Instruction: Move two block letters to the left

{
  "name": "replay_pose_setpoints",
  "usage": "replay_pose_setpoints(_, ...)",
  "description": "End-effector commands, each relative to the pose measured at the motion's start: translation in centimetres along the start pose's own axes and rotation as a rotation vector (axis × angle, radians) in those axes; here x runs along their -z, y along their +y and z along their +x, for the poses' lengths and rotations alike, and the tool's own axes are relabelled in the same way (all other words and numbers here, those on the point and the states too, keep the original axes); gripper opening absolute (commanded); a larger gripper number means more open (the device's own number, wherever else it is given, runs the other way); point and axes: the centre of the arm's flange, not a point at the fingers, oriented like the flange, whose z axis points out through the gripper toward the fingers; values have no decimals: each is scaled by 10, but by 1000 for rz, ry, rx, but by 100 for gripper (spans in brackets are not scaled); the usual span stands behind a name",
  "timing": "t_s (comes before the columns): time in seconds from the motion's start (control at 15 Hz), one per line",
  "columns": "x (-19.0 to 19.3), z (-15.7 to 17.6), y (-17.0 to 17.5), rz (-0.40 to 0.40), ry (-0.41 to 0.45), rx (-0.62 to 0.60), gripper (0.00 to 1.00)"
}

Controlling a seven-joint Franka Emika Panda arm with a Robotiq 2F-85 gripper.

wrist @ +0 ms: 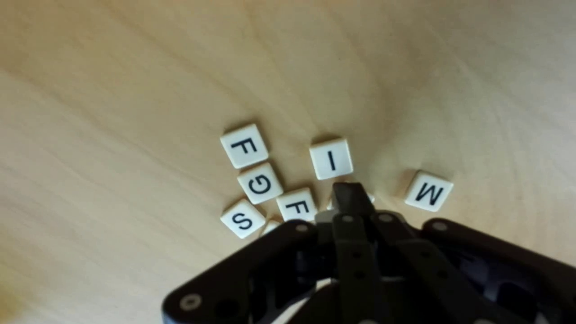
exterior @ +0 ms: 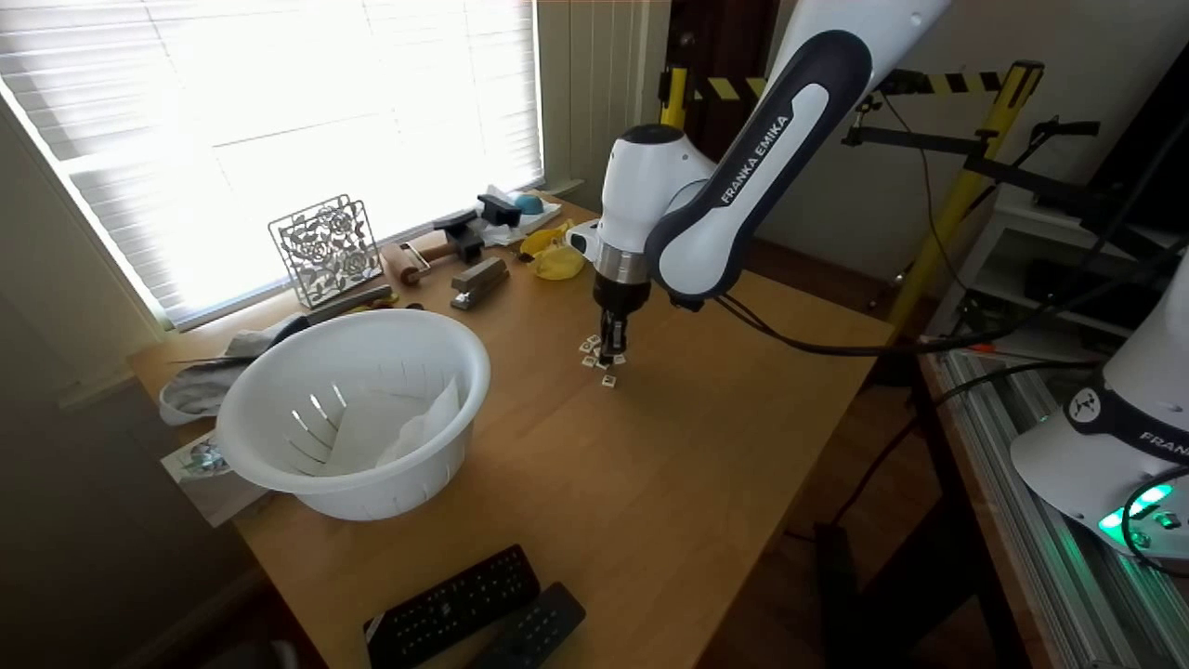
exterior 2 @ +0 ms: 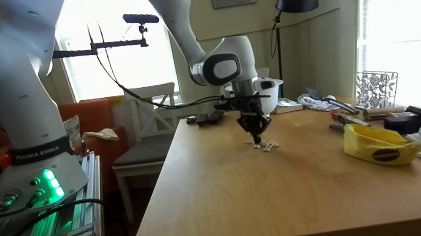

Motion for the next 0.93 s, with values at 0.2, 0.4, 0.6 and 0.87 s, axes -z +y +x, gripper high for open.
replay_pose_setpoints(0.2, -17, -16, -7, 5, -108, -204, 0)
replay_pose_setpoints(0.4, -18, -15, -8, 24, -136, -292, 0)
replay_pose_setpoints(0.6, -22, -14, -7, 32, -155, -400, 0)
replay_pose_setpoints(0.87, -25, -10, -3, 59, -161, -538, 0)
